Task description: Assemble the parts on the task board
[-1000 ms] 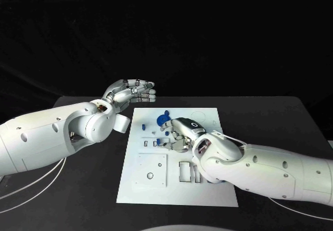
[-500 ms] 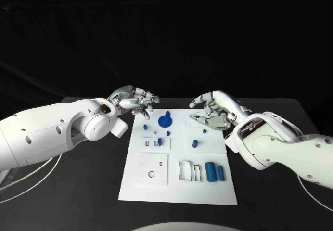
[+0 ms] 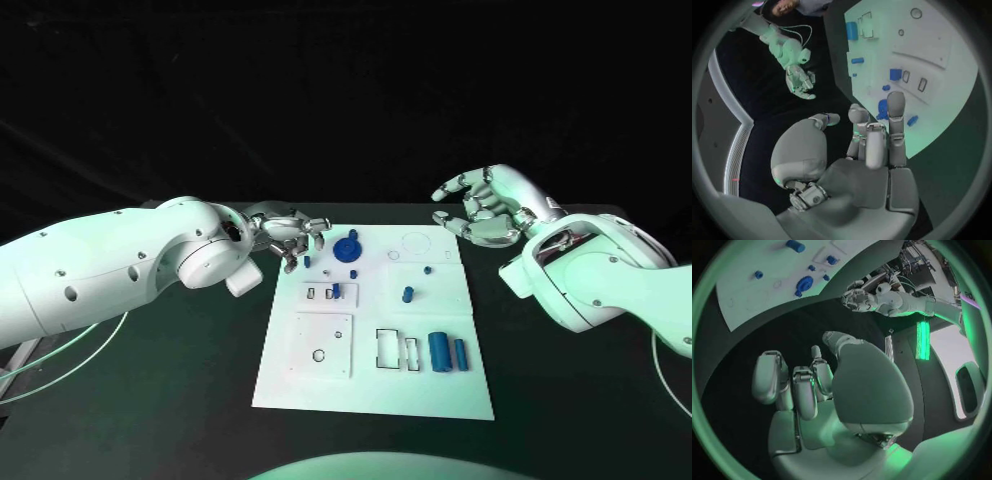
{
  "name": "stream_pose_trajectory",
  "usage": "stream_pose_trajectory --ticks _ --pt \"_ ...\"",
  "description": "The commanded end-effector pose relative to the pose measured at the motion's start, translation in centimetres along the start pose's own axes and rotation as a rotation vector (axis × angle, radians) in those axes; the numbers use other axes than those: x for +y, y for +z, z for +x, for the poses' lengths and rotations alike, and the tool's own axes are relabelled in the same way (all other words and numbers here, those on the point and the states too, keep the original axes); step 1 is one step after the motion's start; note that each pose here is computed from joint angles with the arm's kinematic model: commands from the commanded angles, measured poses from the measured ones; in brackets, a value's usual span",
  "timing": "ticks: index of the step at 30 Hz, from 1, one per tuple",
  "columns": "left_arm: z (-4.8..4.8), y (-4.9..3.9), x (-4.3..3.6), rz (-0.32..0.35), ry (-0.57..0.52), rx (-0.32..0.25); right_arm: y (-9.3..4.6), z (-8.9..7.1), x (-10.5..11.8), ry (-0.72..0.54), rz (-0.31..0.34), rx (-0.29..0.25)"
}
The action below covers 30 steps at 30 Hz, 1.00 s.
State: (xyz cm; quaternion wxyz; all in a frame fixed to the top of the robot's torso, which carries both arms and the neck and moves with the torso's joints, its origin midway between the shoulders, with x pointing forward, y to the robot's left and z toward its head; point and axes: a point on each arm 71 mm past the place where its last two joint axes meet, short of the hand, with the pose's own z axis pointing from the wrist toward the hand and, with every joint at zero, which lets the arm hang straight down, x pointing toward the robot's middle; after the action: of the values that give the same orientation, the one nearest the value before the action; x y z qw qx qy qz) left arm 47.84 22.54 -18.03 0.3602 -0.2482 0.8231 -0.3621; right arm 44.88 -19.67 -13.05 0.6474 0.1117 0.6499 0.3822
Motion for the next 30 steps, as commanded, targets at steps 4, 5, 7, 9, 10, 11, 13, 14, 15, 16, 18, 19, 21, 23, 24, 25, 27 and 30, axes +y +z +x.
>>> stream_pose_trajectory --ticks 4,5,7,9,10,11,13,14,15,16,18,19,21,23,24,25,27,30 --pt "0.99 0.22 0.75 -0.19 0.2 0.082 0.0 -0.5 -0.7 0.007 0.027 0.004" --pt "1.09 0.28 0.7 -0.197 0.21 0.087 0.0 -0.6 -0.8 0.005 0.03 0.003" --pt "1.3 0.43 0.6 -0.21 0.227 0.097 0.0 -0.7 -1.0 0.0 0.035 0.003" --pt "1.42 0.57 0.53 -0.222 0.239 0.107 0.0 -0.8 -1.1 -0.003 0.04 0.002" --pt "1.51 0.69 0.47 -0.235 0.247 0.119 0.0 -0.9 -1.2 -0.006 0.044 0.002" --pt "1.55 0.77 0.45 -0.244 0.251 0.127 0.0 -0.9 -1.3 -0.007 0.046 0.002" --pt "1.61 0.86 0.44 -0.259 0.255 0.136 0.0 -1.0 -1.3 -0.009 0.049 0.002" --pt "1.64 0.91 0.44 -0.266 0.257 0.139 0.0 -1.0 -1.4 -0.01 0.051 0.003" --pt "1.66 0.94 0.44 -0.272 0.258 0.142 0.0 -1.0 -1.4 -0.011 0.053 0.003" --pt "1.67 0.97 0.44 -0.276 0.258 0.142 0.0 -1.0 -1.5 -0.011 0.055 0.004" --pt "1.71 1.03 0.42 -0.284 0.257 0.145 0.1 -1.0 -1.5 -0.013 0.058 0.005" --pt "1.73 1.07 0.41 -0.289 0.255 0.146 0.1 -1.0 -1.6 -0.013 0.061 0.006" --pt "1.81 1.15 0.36 -0.299 0.253 0.15 0.1 -1.0 -1.6 -0.014 0.064 0.008" --pt "1.91 1.21 0.33 -0.309 0.253 0.155 0.1 -1.0 -1.7 -0.015 0.067 0.009" --pt "1.95 1.24 0.31 -0.312 0.254 0.156 0.1 -1.0 -1.7 -0.015 0.068 0.009" --pt "2.0 1.27 0.3 -0.317 0.255 0.159 0.1 -1.0 -1.7 -0.016 0.069 0.009" --pt "2.07 1.34 0.27 -0.323 0.258 0.165 0.1 -1.0 -1.7 -0.016 0.07 0.01" --pt "2.13 1.45 0.22 -0.33 0.263 0.172 0.2 -1.0 -1.8 -0.017 0.072 0.012"
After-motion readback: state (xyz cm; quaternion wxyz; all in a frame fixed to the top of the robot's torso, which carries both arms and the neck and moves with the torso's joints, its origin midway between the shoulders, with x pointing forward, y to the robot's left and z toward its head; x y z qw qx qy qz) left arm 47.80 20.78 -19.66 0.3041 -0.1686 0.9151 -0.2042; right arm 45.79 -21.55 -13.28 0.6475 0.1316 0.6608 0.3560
